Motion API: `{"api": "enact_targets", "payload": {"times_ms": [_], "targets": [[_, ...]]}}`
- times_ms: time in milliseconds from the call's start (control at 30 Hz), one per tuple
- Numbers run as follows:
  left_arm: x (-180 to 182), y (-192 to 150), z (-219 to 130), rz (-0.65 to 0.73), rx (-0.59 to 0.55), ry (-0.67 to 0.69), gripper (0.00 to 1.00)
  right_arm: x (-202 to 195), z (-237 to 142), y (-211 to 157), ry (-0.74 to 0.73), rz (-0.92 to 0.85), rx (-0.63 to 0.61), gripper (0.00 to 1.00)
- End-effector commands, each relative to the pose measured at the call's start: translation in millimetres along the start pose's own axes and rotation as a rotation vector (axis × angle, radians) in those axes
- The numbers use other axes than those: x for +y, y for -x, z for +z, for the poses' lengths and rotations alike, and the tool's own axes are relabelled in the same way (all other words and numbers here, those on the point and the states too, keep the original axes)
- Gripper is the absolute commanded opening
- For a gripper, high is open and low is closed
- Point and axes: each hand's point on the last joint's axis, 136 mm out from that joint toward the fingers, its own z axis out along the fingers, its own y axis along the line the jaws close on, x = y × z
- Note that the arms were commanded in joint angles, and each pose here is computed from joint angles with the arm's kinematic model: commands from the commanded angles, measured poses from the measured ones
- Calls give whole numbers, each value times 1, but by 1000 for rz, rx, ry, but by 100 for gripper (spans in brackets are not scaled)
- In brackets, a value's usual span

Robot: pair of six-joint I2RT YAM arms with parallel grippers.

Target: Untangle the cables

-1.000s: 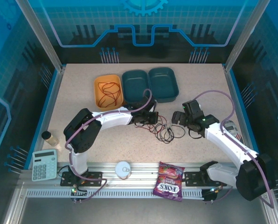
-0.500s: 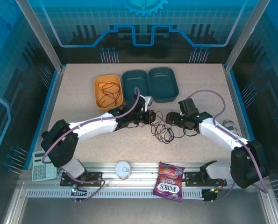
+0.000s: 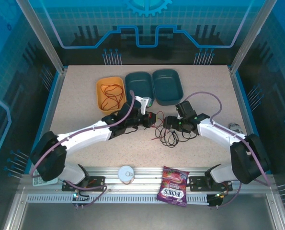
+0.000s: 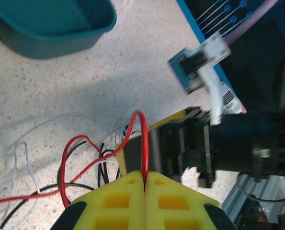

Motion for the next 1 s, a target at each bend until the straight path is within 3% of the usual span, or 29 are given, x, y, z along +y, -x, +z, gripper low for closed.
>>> {"api": "enact_targets", "payload": {"times_ms": [0,367,967], "targets": [[-9,20,-17,61,-95,-3,0,11,4,5,16,-5,-13,87],[-21,53,-61,100,-263,-11,0,14,26,-9,-8,-29,54,83],[-5,90,-144,143,-485,88,0,5,31,-12,-58,-30,68,78]]}}
